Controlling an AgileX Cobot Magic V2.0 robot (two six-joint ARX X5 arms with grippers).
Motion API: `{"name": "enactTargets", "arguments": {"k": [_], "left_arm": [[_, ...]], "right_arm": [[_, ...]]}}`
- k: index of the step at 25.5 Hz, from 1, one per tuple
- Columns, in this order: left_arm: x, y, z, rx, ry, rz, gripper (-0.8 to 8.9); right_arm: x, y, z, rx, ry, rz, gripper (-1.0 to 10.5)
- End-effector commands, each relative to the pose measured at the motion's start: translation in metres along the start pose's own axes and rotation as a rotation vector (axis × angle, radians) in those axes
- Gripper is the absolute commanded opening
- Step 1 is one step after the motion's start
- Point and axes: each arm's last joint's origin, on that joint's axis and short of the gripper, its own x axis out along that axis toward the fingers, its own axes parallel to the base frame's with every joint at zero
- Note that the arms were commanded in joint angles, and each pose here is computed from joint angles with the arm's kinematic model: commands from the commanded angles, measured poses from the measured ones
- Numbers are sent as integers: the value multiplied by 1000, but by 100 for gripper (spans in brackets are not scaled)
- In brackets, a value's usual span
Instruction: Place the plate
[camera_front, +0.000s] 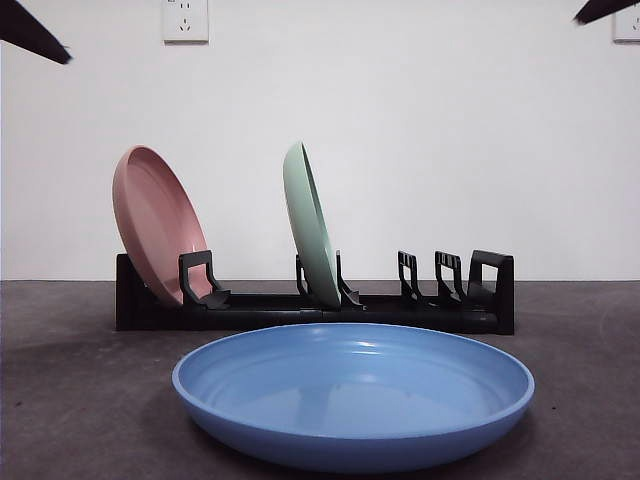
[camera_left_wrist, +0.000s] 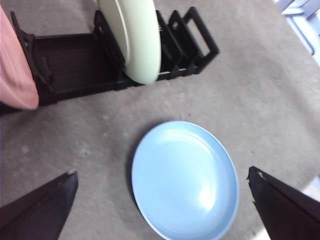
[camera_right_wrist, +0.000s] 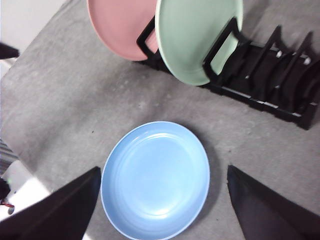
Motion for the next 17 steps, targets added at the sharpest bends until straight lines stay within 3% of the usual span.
{"name": "enactTargets", "arguments": {"k": [1, 8, 15, 17], "left_arm": [[8, -3, 20, 35, 13, 49, 559], [32, -4, 74, 129, 84, 390, 559], [86, 0, 116, 237, 118, 799, 559], [105, 5, 124, 246, 117, 864, 559]], "right_arm": [[-11, 5, -1, -33, -24, -2, 404], [-30, 17, -13, -20, -50, 10, 404], [-32, 19, -13, -28, -71, 12, 404], [-32, 19, -13, -29, -71, 12, 404]]}}
